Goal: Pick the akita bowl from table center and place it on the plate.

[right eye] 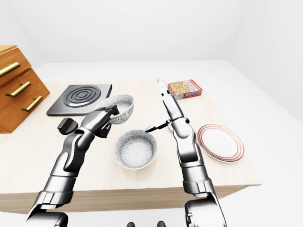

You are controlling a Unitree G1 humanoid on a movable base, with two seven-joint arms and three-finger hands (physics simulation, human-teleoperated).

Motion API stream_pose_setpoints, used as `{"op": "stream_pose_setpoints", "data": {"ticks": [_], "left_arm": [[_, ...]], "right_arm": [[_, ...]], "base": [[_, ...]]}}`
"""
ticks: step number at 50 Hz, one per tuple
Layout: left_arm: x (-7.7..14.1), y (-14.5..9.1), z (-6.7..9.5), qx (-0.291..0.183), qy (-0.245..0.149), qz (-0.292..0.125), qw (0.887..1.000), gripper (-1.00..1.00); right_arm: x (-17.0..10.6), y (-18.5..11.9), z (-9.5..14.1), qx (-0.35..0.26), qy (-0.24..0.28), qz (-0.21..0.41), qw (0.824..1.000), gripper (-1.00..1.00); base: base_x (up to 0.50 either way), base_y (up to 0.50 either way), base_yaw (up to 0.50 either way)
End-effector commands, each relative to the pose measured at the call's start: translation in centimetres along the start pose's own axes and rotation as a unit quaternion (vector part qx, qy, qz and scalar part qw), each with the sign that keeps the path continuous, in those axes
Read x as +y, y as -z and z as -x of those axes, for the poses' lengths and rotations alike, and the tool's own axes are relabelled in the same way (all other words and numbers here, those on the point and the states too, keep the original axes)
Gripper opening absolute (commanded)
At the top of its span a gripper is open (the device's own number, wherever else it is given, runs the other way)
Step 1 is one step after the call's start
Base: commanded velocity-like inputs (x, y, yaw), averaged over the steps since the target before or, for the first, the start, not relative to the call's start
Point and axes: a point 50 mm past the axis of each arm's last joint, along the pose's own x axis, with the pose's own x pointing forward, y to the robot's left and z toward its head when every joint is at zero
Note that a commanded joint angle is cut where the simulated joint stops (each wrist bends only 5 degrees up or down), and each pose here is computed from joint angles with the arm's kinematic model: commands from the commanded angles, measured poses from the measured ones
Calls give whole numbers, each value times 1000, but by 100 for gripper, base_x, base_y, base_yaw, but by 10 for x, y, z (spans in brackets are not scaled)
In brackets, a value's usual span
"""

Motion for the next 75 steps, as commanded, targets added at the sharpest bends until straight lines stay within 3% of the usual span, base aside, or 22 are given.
{"op": "stream_pose_setpoints", "data": {"ticks": [1,15,35,38,40,41,42,43,68,70,72,74,75], "left_arm": [[16,-13,0,-20,-9,-17,1000,-100],[14,-52,14,-72,6,-27,997,-100],[19,-62,22,-92,7,-23,995,-100],[21,-63,23,-94,4,-24,995,-100],[23,-65,25,-98,2,-24,995,-100],[23,-66,26,-99,1,-24,995,-100],[23,-66,26,-100,1,-24,995,-100],[24,-66,27,-101,1,-23,995,-100],[23,-66,29,-102,1,-19,995,-100],[22,-65,29,-100,4,-19,995,-87],[21,-64,29,-99,7,-18,995,-62],[20,-63,29,-97,8,-18,995,-51],[19,-62,29,-94,11,-18,995,-36]], "right_arm": [[15,-6,-13,9,-45,66,997,100],[29,-15,-24,5,-77,71,994,100],[33,-2,-26,33,-83,78,993,100],[33,-1,-25,35,-83,78,993,84],[33,-1,-25,35,-83,77,993,45],[33,-1,-25,35,-83,77,993,-33],[33,-1,-25,35,-83,78,993,-85],[34,-1,-25,35,-82,77,993,-100],[33,3,-25,43,-77,71,994,-100],[32,3,-25,42,-77,71,994,-100],[32,3,-24,41,-77,71,994,-100],[32,4,-25,43,-77,73,993,-100],[31,4,-25,44,-76,72,993,-100]], "base": [[0,0,0],[0,0,0],[0,0,0],[0,0,0],[0,0,0],[0,0,0],[0,0,0],[0,0,0],[0,0,0],[0,0,0],[0,0,0],[0,0,0],[0,0,0]]}}
